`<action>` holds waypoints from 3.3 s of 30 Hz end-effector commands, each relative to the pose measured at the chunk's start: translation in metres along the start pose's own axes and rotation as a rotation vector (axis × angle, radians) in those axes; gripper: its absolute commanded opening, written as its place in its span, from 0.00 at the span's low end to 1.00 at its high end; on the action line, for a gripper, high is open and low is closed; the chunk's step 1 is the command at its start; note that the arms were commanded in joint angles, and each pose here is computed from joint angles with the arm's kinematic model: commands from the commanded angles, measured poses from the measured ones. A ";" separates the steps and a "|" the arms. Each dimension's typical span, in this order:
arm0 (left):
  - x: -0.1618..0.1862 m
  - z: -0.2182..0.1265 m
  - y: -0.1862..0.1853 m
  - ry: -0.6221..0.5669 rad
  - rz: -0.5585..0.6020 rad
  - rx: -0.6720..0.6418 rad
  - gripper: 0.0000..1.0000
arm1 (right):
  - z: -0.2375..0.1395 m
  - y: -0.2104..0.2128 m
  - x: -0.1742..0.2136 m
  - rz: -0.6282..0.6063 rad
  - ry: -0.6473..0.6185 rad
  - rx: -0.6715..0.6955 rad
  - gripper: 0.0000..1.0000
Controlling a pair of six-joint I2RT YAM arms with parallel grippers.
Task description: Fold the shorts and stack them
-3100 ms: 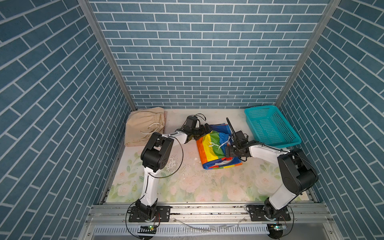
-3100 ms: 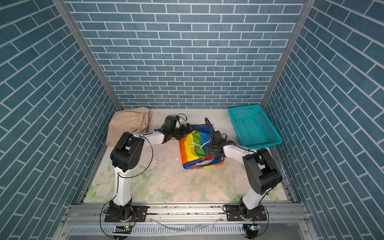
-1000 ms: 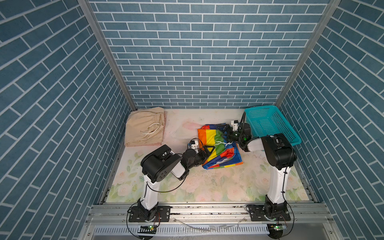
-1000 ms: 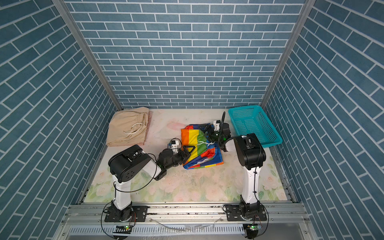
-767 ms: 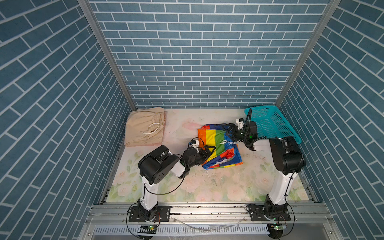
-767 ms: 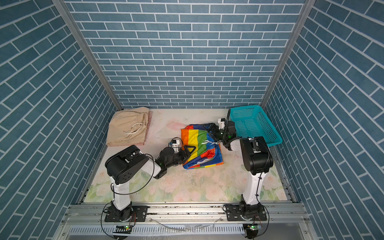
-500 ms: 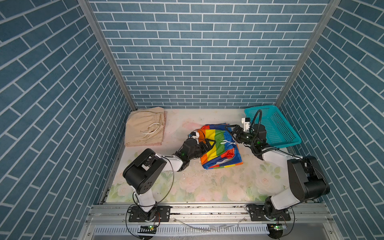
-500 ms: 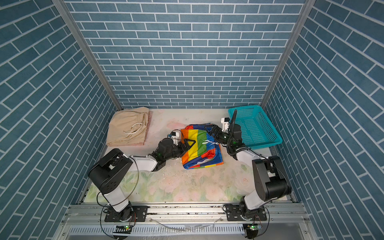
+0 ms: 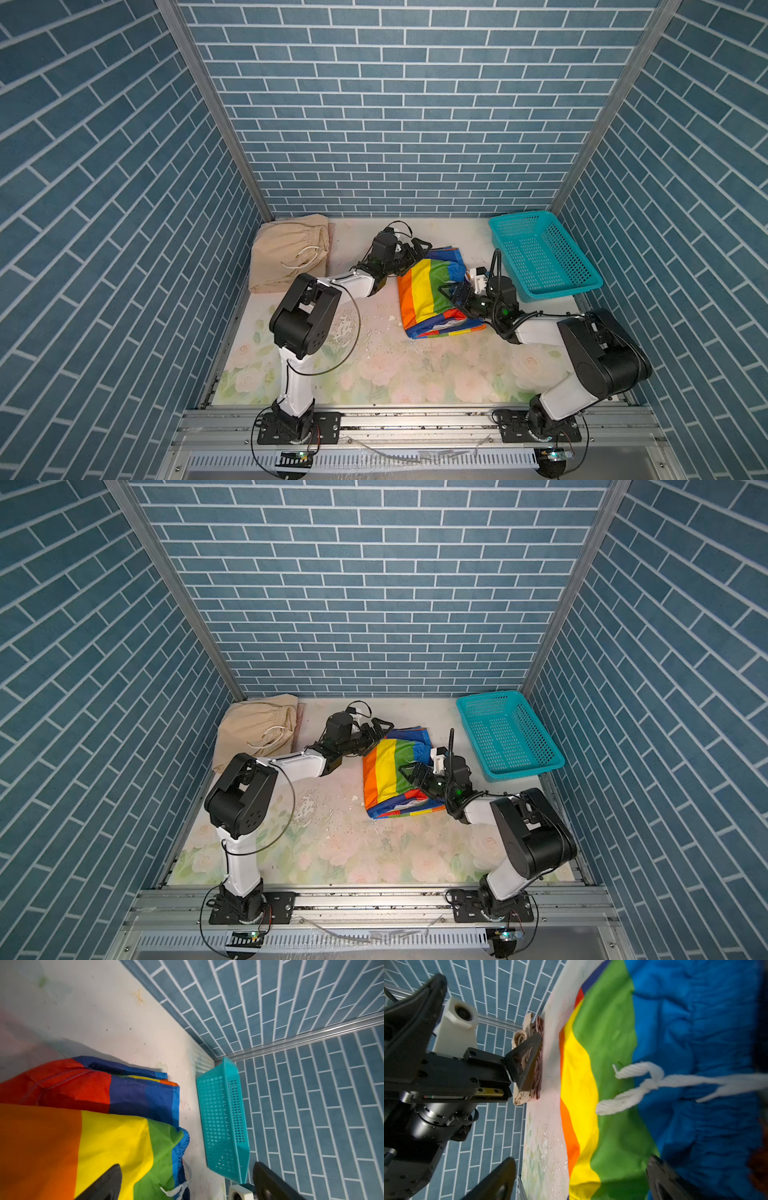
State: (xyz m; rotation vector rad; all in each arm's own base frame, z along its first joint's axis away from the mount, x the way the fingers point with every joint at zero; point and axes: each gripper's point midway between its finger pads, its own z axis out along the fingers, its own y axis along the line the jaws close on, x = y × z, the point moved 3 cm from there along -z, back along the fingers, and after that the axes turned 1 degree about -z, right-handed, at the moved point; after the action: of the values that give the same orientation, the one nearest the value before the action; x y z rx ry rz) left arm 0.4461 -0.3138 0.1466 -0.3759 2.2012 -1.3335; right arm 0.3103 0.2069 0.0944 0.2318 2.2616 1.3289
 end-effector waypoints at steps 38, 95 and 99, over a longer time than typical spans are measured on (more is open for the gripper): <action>0.007 -0.073 0.041 0.206 0.325 -0.345 1.00 | -0.092 0.024 -0.024 -0.273 0.006 0.375 0.99; -0.017 -0.133 0.073 0.484 0.762 -1.150 0.00 | -0.072 0.032 -0.040 -0.285 -0.028 0.335 0.98; -0.051 -0.161 0.073 0.471 0.825 -1.340 0.00 | -0.049 0.045 -0.038 -0.311 -0.005 0.308 0.99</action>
State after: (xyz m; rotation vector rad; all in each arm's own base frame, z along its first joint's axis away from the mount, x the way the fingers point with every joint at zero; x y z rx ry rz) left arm 0.4036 -0.1869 0.1476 0.3692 2.7985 0.2399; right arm 0.3014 0.1589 0.1477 0.0254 2.4382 0.7781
